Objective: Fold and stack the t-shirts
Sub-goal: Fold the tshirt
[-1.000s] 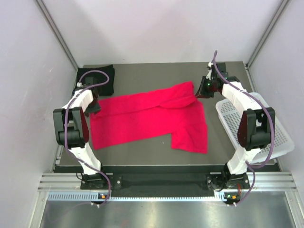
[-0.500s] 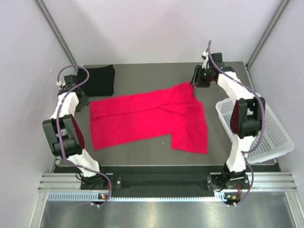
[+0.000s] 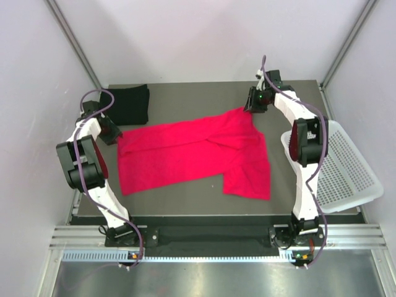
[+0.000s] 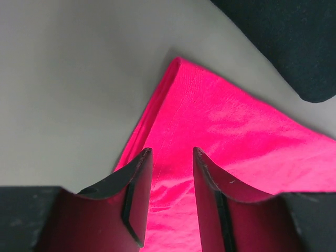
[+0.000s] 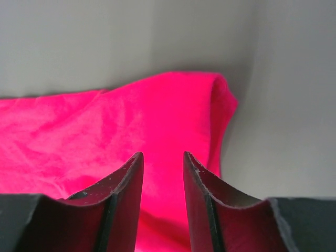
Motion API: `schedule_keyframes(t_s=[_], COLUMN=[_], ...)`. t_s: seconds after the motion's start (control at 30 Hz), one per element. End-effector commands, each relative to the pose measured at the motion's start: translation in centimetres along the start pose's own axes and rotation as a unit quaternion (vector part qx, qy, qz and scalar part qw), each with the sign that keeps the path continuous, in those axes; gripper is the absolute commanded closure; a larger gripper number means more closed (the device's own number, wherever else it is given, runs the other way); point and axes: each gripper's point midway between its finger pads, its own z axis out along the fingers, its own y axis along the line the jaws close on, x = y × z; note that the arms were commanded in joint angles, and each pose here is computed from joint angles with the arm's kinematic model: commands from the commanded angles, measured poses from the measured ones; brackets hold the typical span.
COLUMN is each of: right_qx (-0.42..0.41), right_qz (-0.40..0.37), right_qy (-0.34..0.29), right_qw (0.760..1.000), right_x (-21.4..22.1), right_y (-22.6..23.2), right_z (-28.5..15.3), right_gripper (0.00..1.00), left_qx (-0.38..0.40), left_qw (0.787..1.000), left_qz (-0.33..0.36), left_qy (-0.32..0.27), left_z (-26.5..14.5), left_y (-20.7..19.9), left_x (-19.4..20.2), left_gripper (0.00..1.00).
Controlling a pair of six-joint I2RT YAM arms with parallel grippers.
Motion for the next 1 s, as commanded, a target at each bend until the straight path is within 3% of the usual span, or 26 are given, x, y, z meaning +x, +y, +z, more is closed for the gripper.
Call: schedule_keyframes(t_s=[0.0, 0.97], right_qx=[-0.003, 0.013], right_qz=[-0.034, -0.049], right_qy=[-0.059, -0.075], right_qw=[0.998, 0.996], right_x=[-4.2, -5.8], right_y=[0.1, -2.3], right_z=[-0.7, 3.4], right_gripper=[0.63, 0.65], left_qx=[0.037, 0.04], left_qw=[0.999, 0.999], left_qz=[-0.007, -0.017], left_qy=[-0.018, -0.009], left_z=[-0.1, 0.6], left_y=[-1.3, -0.7], left_x=[-1.8, -1.3], left_gripper=[0.6, 0.67])
